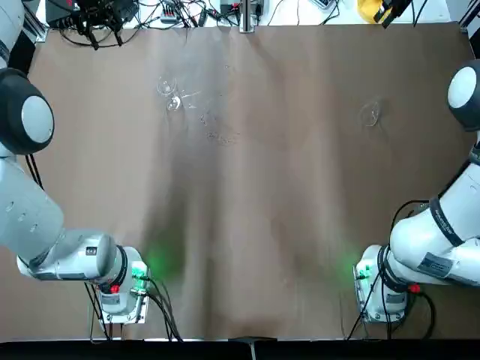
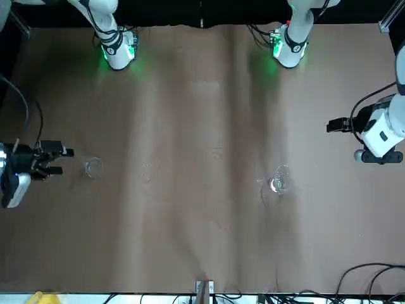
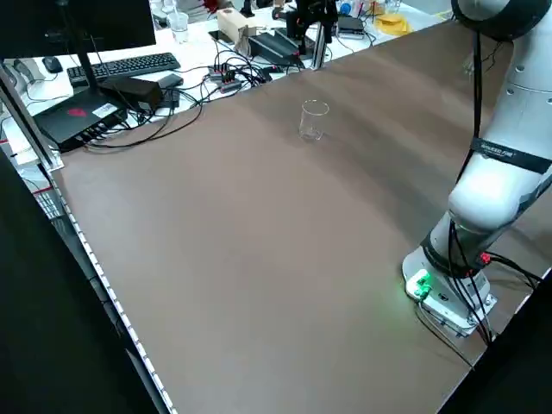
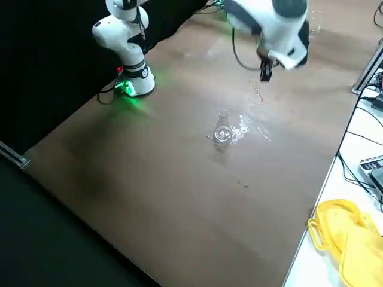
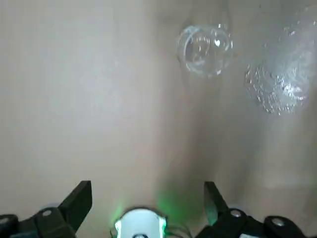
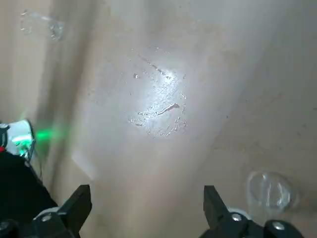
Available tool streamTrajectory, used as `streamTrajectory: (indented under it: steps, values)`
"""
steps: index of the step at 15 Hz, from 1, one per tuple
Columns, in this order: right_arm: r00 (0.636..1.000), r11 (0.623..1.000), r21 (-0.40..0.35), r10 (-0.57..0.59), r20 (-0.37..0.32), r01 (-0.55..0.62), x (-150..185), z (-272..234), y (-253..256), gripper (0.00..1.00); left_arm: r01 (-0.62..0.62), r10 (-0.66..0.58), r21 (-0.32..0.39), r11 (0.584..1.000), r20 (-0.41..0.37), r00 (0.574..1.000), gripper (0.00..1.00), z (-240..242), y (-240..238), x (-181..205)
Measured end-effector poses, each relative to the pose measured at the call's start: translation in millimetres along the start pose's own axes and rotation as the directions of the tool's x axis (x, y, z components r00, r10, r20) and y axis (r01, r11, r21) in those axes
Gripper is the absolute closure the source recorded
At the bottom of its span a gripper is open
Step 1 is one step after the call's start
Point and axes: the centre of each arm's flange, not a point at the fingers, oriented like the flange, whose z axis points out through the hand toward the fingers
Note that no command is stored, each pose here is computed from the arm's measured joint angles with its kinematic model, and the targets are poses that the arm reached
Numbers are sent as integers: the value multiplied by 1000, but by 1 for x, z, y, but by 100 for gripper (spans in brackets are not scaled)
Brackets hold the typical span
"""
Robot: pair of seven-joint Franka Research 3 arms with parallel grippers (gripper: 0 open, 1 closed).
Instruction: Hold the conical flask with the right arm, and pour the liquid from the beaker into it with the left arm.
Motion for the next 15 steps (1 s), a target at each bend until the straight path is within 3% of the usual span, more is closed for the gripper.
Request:
streamTrajectory:
  steps: [6, 7, 9, 12, 15]
  values:
    - [989, 971, -190, 148, 0, -145, 8, -20, -81, 0, -38, 47, 48, 998, -201, 978, 0, -5, 27, -12]
    - [986, 950, -269, 166, -1, -160, 10, -22, -112, 0, -25, 36, 45, 999, -246, 969, 0, -19, 33, -28]
    - [989, 929, -343, 145, 0, -137, 11, -25, -146, 0, 7, 3, 34, 999, -307, 952, 0, -46, 33, -43]
    - [992, 912, -392, 123, -17, -119, 7, -33, -181, 0, 33, -21, 27, 999, -342, 939, 0, -73, 30, -60]
    - [980, 895, -398, 188, -69, -200, -1, -44, -198, 0, 38, -26, 30, 999, -340, 940, 0, -81, 29, -66]
